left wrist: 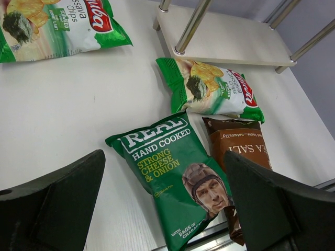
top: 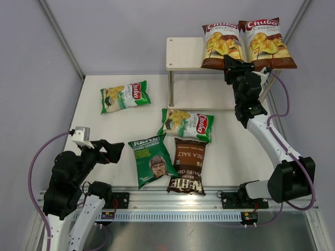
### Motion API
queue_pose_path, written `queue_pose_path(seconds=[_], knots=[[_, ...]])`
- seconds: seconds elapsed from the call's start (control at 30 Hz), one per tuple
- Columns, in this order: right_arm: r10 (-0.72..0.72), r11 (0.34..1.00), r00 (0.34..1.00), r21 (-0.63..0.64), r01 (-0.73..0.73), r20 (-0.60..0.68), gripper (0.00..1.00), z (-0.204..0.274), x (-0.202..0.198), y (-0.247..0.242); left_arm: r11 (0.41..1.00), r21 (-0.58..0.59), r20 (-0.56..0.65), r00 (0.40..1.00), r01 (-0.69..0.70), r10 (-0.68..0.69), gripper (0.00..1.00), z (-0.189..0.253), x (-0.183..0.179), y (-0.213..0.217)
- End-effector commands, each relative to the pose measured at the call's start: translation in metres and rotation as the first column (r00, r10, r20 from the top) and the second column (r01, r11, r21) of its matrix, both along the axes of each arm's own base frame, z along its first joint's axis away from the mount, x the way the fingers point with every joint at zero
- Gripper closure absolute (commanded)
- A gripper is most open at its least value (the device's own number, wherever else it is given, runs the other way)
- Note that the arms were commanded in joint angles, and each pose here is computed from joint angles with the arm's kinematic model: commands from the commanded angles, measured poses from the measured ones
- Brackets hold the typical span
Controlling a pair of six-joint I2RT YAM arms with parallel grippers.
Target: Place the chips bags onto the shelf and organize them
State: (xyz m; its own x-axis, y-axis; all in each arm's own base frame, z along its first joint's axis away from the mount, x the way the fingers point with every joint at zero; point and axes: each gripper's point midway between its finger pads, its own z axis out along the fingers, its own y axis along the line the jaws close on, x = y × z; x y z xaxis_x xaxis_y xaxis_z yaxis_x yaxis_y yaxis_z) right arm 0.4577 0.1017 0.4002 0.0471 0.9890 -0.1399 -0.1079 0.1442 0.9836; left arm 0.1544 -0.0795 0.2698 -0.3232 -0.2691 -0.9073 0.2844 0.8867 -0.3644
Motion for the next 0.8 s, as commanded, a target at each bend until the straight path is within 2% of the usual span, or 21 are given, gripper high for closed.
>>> queue_pose_path(seconds=[0.0,0.2,0.27,0.37,0.53,0.67,0.77], knots=[[0.005,0.999,1.0,0.033,-0.006,0.029,0.66,0.01,0.001,-0.004,0.999,-0.021,0.047,0.998,0.032,-0.031,0.01,0.012,0.0,-0.006],[0.004,1.0,1.0,0.018,-0.004,0.014,0.6,0.008,0.008,-0.006,0.999,-0.02,0.051,0.998,0.035,-0.034,0.01,0.012,0.0,-0.006],[0.002,1.0,1.0,0.023,-0.002,0.011,0.55,0.008,0.01,-0.006,0.999,-0.021,0.054,0.998,0.036,-0.035,0.01,0.012,-0.001,-0.006],[0.031,0.999,1.0,0.022,-0.031,0.0,0.42,0.007,0.011,0.0,0.999,-0.022,0.06,0.998,0.037,-0.035,0.01,0.013,-0.001,-0.006],[0.036,0.998,0.999,0.044,-0.035,-0.022,0.36,0.006,0.001,-0.002,0.999,-0.023,0.064,0.997,0.035,-0.034,0.01,0.014,-0.002,-0.006],[0.022,0.999,0.998,0.04,-0.02,-0.052,0.23,0.004,-0.01,-0.006,0.999,-0.024,0.069,0.997,0.034,-0.032,0.01,0.015,-0.003,-0.005],[0.026,0.998,0.997,0.051,-0.022,-0.071,0.23,0.0,-0.016,-0.007,0.999,-0.024,0.069,0.997,0.032,-0.031,0.01,0.015,-0.003,-0.005]])
